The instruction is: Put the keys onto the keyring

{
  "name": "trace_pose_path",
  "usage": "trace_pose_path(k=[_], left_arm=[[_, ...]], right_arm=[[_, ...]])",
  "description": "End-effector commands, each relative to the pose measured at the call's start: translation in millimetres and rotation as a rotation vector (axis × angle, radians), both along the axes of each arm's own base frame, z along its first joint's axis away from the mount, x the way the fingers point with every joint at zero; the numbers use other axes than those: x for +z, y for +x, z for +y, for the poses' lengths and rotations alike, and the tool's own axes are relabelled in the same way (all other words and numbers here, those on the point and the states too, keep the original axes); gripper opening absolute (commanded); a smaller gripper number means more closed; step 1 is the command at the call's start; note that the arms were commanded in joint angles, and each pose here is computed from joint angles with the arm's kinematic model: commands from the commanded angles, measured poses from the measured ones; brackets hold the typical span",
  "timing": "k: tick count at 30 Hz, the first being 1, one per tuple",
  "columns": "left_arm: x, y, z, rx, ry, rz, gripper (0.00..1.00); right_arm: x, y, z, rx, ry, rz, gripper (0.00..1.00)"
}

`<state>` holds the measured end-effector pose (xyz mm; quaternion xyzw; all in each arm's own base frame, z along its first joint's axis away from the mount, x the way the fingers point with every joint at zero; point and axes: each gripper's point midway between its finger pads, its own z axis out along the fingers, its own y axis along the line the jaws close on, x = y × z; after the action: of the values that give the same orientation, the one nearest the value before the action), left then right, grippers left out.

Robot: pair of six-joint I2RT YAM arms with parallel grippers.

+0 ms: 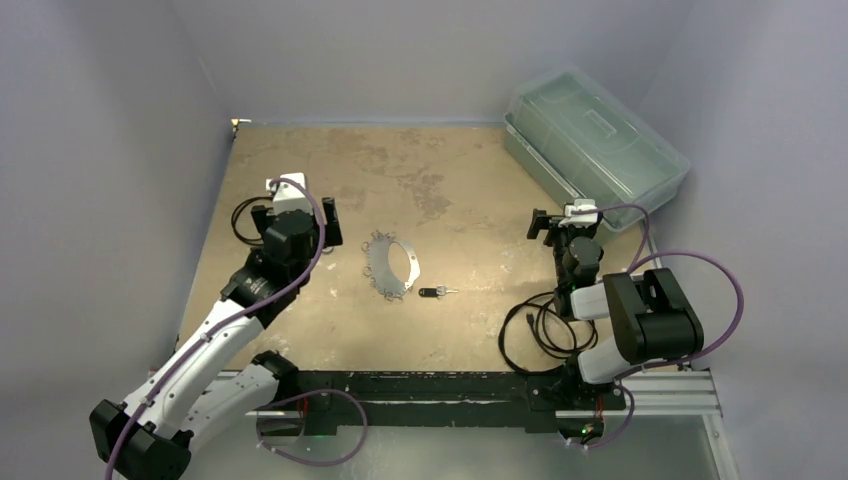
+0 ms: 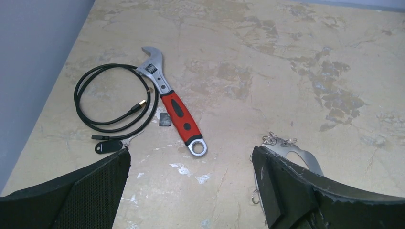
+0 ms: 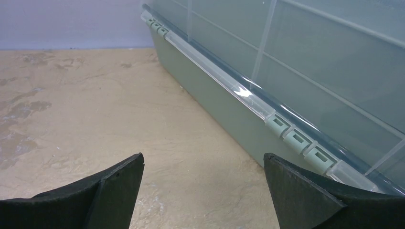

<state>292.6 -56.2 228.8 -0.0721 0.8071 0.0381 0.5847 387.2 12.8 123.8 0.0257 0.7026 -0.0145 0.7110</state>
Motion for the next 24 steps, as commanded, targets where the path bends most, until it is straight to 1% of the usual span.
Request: trace_pose_path(k=[1, 3, 5, 9, 11, 14, 15, 17, 18, 20, 21, 24], left_arm=[[19, 6, 1, 0.015, -0.015, -0.061, 0.99], [15, 11, -2, 0.025, -0.029, -0.048, 0.99], [13, 16, -7, 0.025, -0.043, -0.029, 0.99], [10, 18, -29, -0.100, -0.055, 0.004, 0.99], [9, 18, -30, -0.110, -0.052, 0.000, 0.99], [6, 19, -33, -0.131, -0.039, 0.013, 0.99], [7, 19, -34, -0.141, -0.036, 0.014, 0.99], [7, 19, -37, -0.157, -0.032, 0.015, 0.99], [8, 19, -37, -0.162, -0.030, 0.013, 0.99], [7, 18, -37, -0.169, -0.026, 0.011, 0.99], [6, 18, -37, -0.170, -0.025, 0.012, 0.99], [3, 18, -39, -0.184, -0.022, 0.021, 0.99]], right_arm=[[20, 7, 0, 0.006, -0.015, -0.062, 0.99], [20, 7, 0, 0.007, -0.015, -0.062, 0.99], [19, 10, -3, -0.016, 0.023, -0.049, 0.99], [18, 9, -12, -0.052, 0.043, -0.049, 0.99], [30, 5, -26, -0.146, 0.038, -0.076, 0.99], [52, 7, -30, -0.199, 0.047, -0.031, 0.99], [62, 9, -29, -0.210, 0.097, -0.029, 0.99], [86, 10, -17, -0.170, 0.229, -0.026, 0.99], [95, 9, -10, -0.146, 0.312, -0.033, 0.99], [104, 2, -8, -0.172, 0.535, -0.057, 0.99], [106, 0, -4, -0.160, 0.586, -0.041, 0.99], [117, 0, 23, -0.015, 0.593, 0.012, 0.99]])
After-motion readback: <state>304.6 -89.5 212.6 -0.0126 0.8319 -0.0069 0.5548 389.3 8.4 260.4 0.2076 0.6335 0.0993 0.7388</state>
